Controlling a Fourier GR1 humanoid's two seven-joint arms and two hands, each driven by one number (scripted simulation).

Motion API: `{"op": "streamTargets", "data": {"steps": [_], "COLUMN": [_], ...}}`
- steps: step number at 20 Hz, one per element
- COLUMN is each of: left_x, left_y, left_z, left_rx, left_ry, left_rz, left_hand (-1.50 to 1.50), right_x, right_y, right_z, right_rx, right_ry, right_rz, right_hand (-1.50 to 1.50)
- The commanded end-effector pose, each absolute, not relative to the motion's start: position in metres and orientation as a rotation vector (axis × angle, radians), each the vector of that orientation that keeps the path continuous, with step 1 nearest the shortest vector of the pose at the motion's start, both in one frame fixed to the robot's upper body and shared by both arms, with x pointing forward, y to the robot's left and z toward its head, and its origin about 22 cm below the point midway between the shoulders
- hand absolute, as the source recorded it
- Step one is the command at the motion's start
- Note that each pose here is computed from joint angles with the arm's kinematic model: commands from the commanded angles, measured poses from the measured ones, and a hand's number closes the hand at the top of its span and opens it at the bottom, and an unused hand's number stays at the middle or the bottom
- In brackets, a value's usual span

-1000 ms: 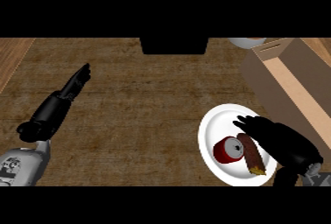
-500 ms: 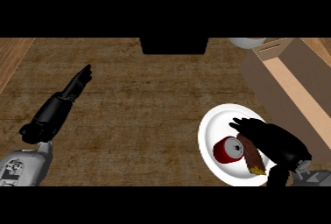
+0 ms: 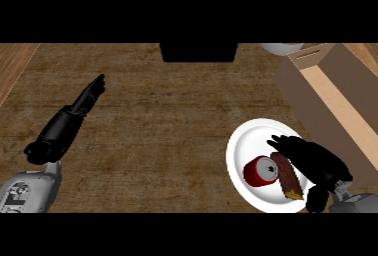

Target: Pick the sweet potato from the plate and place it in the cardboard box

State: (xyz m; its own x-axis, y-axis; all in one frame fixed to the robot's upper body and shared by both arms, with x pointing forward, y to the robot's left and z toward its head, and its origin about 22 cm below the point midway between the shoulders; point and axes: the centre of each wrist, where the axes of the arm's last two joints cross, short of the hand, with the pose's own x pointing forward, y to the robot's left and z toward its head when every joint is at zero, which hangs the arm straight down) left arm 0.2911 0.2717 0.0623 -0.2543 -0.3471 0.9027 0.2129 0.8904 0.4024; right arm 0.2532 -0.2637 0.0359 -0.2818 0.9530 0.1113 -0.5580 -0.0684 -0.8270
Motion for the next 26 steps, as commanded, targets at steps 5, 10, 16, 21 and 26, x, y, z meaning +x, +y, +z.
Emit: {"op": "streamTargets", "data": {"steps": [5,10,16,21,26], "left_x": [0.285,0.289,0.291,0.300,0.304], "left_y": [0.263,0.277,0.267,0.253,0.262], "left_z": [0.066,0.073,0.070,0.066,0.076], "left_rx": [0.091,0.104,0.087,0.055,0.057], "left_ry": [-1.742,-1.746,-1.773,-1.766,-1.779], "left_rz": [-0.530,-0.513,-0.540,-0.572,-0.561], "left_hand": [0.00,0.00,0.00,0.00,0.00], "right_x": [0.254,0.267,0.309,0.356,0.391], "right_y": [-0.277,-0.245,-0.214,-0.140,-0.119], "right_z": [0.019,-0.013,0.001,0.038,0.055], "right_rx": [-0.520,-0.545,-0.661,-0.786,-0.966], "right_ry": [-0.956,-1.160,-1.199,-1.143,-1.294], "right_rz": [1.683,1.714,1.537,1.207,1.124], "right_hand": [1.50,1.50,1.50,1.50,1.50]}}
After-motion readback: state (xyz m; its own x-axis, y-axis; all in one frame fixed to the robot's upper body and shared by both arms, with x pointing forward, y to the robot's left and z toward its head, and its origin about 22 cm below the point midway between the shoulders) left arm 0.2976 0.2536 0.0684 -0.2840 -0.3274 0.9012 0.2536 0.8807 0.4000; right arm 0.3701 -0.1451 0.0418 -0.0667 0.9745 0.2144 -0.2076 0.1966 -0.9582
